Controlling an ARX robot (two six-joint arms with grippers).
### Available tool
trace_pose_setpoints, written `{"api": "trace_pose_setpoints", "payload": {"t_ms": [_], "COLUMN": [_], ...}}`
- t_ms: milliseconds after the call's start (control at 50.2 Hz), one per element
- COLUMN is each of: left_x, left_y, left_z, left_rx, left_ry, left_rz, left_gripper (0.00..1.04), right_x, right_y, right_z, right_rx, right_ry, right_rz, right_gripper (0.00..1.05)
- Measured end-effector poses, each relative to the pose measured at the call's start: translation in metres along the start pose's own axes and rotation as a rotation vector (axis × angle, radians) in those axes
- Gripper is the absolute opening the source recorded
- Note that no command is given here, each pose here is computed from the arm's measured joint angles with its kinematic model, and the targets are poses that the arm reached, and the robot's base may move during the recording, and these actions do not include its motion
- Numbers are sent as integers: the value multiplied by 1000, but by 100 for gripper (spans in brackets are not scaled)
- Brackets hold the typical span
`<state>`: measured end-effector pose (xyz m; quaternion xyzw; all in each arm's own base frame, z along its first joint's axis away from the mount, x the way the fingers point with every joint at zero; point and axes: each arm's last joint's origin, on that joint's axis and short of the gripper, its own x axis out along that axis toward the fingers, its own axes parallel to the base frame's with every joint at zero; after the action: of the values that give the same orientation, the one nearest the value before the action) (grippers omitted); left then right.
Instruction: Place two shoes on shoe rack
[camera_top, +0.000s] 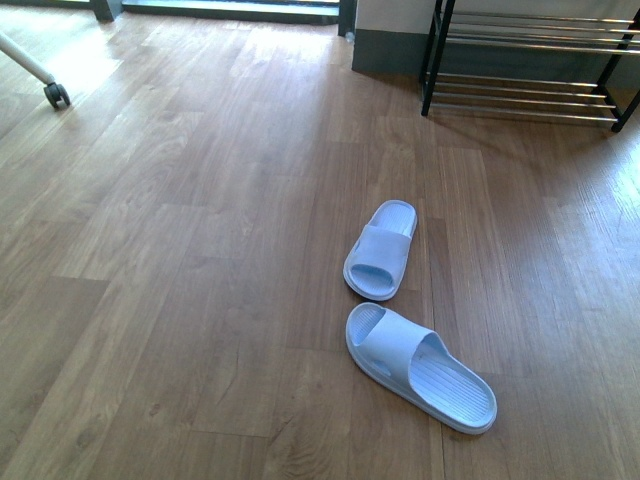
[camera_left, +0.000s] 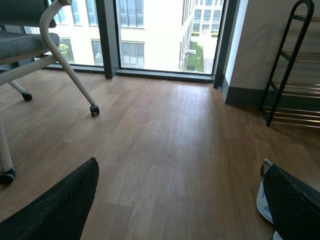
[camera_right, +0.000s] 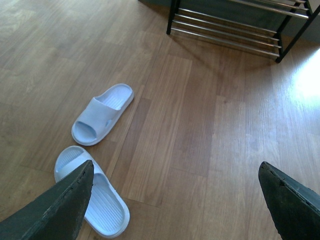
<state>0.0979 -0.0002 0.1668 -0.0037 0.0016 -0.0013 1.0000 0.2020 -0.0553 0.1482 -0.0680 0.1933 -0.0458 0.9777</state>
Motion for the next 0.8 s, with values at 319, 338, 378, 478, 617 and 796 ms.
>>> {"api": "trace_pose_setpoints", "payload": {"t_ms": [319, 338, 378, 478, 617, 796], "left_x": [0, 0, 0, 0, 0, 0], "left_y": [0, 0, 0, 0, 0, 0], "left_z": [0, 0, 0, 0, 0, 0], "left_rx": [0, 0, 0, 0, 0, 0], "left_ry": [0, 0, 0, 0, 0, 0], "left_rz": [0, 0, 0, 0, 0, -2], "left_gripper": [95, 95, 95, 95, 95, 95], "right_x": [0, 0, 0, 0, 0, 0], "right_y": [0, 0, 0, 0, 1, 2], "right_z": [-1, -1, -1, -1, -2, -2], "right_rx": [2, 2, 2, 2, 3, 2], "right_ry": [1, 1, 1, 1, 2, 3], "right_rz": [1, 1, 1, 1, 2, 8], "right_gripper": [96, 96, 96, 96, 96, 96]}}
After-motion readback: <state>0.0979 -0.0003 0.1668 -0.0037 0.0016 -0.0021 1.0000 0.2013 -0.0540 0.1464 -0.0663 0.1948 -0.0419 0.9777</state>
